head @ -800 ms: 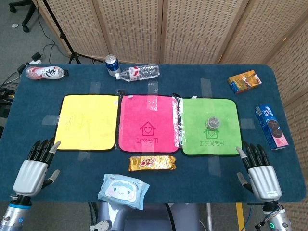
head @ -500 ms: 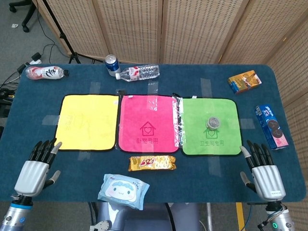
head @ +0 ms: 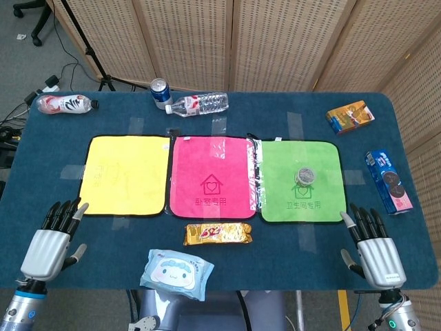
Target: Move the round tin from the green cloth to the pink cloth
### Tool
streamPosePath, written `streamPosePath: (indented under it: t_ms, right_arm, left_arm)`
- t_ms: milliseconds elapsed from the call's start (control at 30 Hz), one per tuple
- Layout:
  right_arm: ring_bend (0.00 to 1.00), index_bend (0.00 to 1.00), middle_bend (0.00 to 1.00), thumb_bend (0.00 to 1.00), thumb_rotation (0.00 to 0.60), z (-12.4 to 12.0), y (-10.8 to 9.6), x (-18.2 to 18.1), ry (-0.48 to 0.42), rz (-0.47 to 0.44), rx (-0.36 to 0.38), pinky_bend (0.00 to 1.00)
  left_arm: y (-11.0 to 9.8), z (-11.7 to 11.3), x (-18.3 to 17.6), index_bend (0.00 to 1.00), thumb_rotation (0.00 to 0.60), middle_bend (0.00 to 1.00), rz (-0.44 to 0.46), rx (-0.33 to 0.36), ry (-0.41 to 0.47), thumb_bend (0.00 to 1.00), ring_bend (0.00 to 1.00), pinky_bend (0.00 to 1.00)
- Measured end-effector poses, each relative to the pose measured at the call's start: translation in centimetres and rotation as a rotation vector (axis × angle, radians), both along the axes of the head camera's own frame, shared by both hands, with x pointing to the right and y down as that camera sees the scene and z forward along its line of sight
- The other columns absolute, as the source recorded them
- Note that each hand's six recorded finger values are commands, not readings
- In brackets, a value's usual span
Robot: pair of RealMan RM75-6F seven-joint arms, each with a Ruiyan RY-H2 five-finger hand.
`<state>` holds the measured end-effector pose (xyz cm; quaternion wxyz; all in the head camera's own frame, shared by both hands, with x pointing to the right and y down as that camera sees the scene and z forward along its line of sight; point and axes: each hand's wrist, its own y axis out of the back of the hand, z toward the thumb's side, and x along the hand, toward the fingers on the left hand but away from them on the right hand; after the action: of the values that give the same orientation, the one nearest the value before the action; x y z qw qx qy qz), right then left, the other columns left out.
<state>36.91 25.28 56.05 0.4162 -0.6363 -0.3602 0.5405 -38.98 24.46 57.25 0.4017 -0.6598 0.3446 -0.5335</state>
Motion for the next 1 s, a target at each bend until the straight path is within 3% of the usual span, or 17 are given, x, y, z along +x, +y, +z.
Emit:
streamPosePath:
  t_ms: [300, 700, 800, 1000]
  right_arm:
    - [0.0, 0.09, 0.0, 0.39, 0.6, -0.2, 0.1, -0.1, -0.02, 0.009, -0.014, 0.01]
    - [0.0, 0.09, 0.0, 0.39, 0.6, 0.7, 0.4, -0.5, -0.044, 0.019, -0.092, 0.01]
    - [0.0, 0.09, 0.0, 0.39, 0.6, 1.0, 0.3, -0.9, -0.084, 0.031, -0.114, 0.01]
    - [0.0, 0.09, 0.0, 0.39, 0.6, 2.3, -0.8, -2.2, -0.245, 0.086, -0.221, 0.01]
  left_arm:
    - [0.1, 0.0, 0.2, 0.0, 0.6, 0.0, 0.005, 0.0, -0.001, 0.27, 0.0, 0.0]
    - [0.1, 0.1, 0.1, 0.0, 0.6, 0.0, 0.007, -0.009, -0.004, 0.27, 0.0, 0.0]
    - [0.1, 0.2, 0.1, 0.0, 0.6, 0.0, 0.008, -0.014, -0.008, 0.27, 0.0, 0.0]
    - [0.2, 0.3, 0.4, 0.0, 0.6, 0.0, 0.013, -0.012, -0.002, 0.28, 0.0, 0.0]
